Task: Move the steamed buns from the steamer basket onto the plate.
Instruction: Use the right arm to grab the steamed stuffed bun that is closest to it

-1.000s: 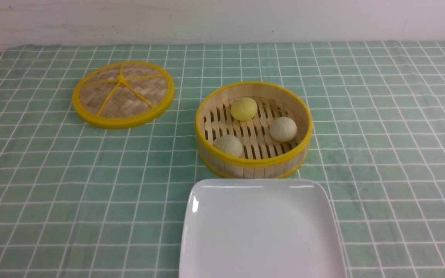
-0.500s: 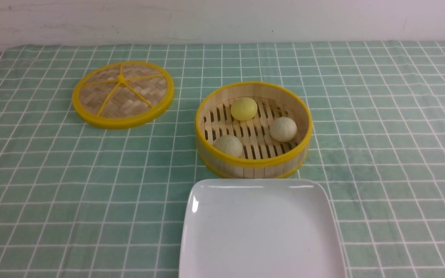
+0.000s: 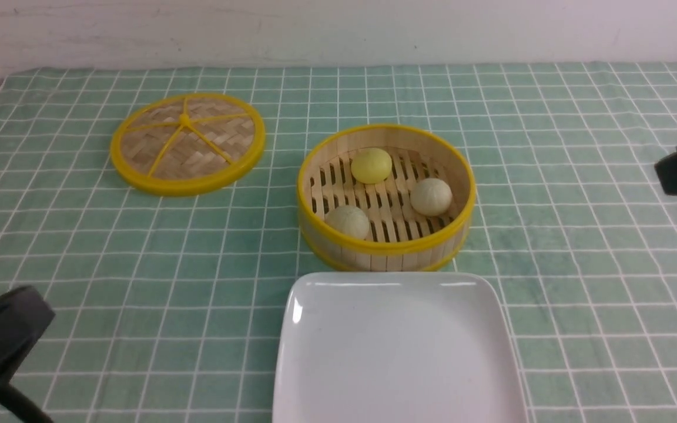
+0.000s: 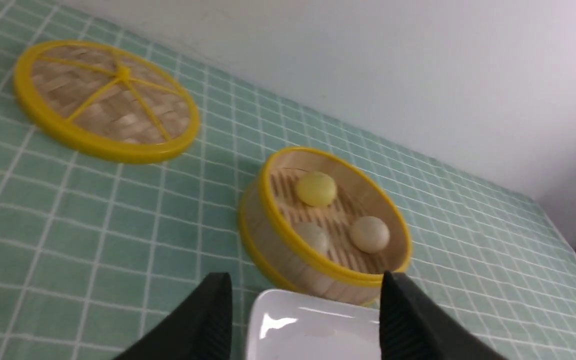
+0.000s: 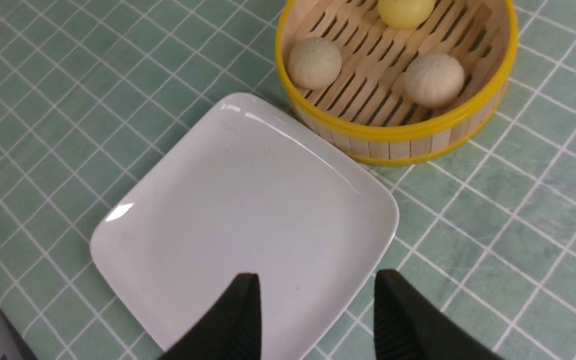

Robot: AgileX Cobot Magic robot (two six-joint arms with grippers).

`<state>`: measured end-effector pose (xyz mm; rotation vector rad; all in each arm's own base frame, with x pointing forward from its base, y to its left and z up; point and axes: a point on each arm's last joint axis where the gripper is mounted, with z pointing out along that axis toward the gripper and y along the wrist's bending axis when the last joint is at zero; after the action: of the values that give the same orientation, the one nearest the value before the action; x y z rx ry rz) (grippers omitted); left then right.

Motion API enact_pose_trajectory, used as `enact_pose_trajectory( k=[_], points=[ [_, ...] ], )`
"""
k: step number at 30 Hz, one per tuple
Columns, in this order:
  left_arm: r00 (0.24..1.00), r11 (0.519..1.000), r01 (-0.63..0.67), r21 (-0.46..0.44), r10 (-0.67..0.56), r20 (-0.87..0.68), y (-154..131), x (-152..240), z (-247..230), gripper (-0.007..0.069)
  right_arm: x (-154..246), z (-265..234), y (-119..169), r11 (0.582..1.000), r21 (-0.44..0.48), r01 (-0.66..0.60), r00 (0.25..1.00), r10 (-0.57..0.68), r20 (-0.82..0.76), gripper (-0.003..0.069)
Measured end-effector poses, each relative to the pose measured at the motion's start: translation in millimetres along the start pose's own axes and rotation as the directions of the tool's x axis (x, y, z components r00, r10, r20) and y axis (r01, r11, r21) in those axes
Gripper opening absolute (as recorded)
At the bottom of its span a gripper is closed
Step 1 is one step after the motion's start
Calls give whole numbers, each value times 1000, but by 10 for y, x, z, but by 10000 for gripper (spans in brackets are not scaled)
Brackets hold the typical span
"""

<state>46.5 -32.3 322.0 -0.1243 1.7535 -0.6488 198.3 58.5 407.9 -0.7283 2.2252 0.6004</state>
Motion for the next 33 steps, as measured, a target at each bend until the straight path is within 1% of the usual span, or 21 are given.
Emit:
enact_pose_trajectory(
  k=[3, 5, 6, 9, 12, 13, 16, 18, 21, 22, 25, 28, 33],
  points=[
    [998, 999, -5, 39, 7, -56, -54, -78, 106, 417, -145, 116, -48, 998, -31, 46, 999, -46, -16, 324],
    [988, 997, -46, 55, 54, -147, -54, -108, 249, 417, -243, 217, -71, 996, -43, 82, 996, -84, -30, 324],
    [987, 997, -50, 57, 58, -151, -57, -115, 257, 417, -243, 219, -67, 995, -44, 84, 996, -85, -32, 324],
    [971, 990, -123, 72, 135, -199, -32, -183, 439, 417, -298, 370, -105, 991, -48, 122, 988, -125, -86, 324],
    [966, 986, -141, 84, 156, -206, -20, -226, 538, 417, -304, 504, -139, 988, -32, 154, 979, -157, -129, 324],
    [963, 985, -142, 95, 160, -216, -6, -247, 624, 417, -317, 634, -172, 982, -8, 188, 970, -187, -153, 324],
    [959, 985, -131, 112, 155, -236, 18, -249, 737, 417, -356, 888, -220, 973, 24, 229, 961, -222, -167, 330],
    [959, 984, -135, 116, 160, -236, 23, -250, 756, 417, -362, 983, -235, 973, 26, 231, 959, -223, -172, 333],
    [966, 985, -123, 123, 147, -212, 22, -275, 791, 417, -337, 1313, -304, 977, 9, 214, 955, -208, -213, 339],
    [966, 985, -123, 122, 147, -211, 23, -276, 791, 417, -332, 1348, -318, 977, 8, 212, 954, -205, -218, 339],
    [969, 984, -132, 120, 153, -192, 24, -293, 795, 417, -333, 1579, -430, 979, 3, 206, 944, -198, -262, 339],
    [968, 983, -141, 122, 162, -190, 24, -293, 795, 417, -436, 1691, -498, 978, 6, 209, 944, -200, -262, 347],
    [968, 982, -143, 121, 165, -188, 24, -295, 796, 417, -672, 1706, -500, 972, 15, 235, 950, -227, -215, 390]
  ],
)
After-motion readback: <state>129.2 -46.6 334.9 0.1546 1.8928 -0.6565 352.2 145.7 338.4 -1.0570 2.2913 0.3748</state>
